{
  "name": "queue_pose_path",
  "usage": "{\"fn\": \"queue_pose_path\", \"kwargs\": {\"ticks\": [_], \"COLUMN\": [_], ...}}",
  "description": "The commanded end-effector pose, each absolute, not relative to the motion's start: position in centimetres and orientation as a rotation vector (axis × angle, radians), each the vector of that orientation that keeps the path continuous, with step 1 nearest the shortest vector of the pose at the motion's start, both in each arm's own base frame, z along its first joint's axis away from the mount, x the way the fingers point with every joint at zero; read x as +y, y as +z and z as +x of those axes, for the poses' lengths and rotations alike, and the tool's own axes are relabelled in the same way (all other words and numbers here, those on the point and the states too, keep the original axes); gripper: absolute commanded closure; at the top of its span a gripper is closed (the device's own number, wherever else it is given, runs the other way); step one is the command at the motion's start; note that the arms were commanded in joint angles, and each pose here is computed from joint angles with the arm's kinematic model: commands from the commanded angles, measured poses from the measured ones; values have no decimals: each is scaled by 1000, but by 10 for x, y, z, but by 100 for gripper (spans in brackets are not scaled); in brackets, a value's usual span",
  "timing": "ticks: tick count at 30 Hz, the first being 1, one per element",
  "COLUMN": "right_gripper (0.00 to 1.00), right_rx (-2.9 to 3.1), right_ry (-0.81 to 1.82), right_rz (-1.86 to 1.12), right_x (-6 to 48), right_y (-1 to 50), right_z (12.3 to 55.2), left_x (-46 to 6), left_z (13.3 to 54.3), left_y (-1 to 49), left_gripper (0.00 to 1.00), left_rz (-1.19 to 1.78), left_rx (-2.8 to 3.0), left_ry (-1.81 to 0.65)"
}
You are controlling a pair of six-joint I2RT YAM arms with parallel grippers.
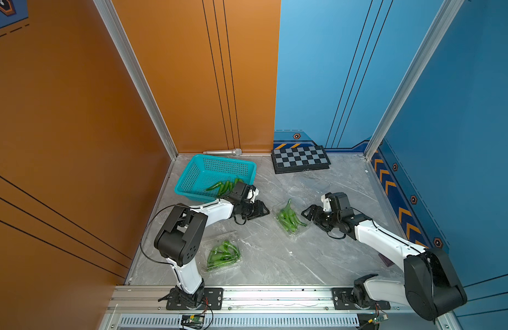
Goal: Take small green peppers out of containers
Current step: Move the packing box to the center of the board.
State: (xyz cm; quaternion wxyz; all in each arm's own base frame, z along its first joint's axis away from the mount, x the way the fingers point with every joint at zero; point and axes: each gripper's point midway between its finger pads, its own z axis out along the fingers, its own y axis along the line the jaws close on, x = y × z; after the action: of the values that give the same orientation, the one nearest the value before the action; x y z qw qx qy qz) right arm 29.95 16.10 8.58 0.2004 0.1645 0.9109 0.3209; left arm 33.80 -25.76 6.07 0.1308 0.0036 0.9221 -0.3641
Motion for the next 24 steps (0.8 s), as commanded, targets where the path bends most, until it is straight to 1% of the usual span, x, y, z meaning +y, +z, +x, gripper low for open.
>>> {"fn": "queue_pose_path", "kwargs": {"ticks": [1,9,17,22,24], "right_gripper": [23,23,23,23,23], "right_rx": [2500,2526,2555,2543,2534], "right_ry": [942,906,858,834,811], "right_rz": [430,372,344,316,320], "right_x": [174,177,172,167,161], "right_y": [99,93,82,90,92], "right_z": [315,322,320,317,317], "left_x": [-260,-272,-285,-290,-284], "left_z": [336,338,350,350,352], "left_y": [55,55,52,63,68], "left_gripper": [49,49,49,49,49], "left_rz": [-22,-8,-23,-13,-28], "left_rx": [2685,2680,2655,2633,2616], "left_ry": [-1099,-1138,-1151,-1171,-1149]}}
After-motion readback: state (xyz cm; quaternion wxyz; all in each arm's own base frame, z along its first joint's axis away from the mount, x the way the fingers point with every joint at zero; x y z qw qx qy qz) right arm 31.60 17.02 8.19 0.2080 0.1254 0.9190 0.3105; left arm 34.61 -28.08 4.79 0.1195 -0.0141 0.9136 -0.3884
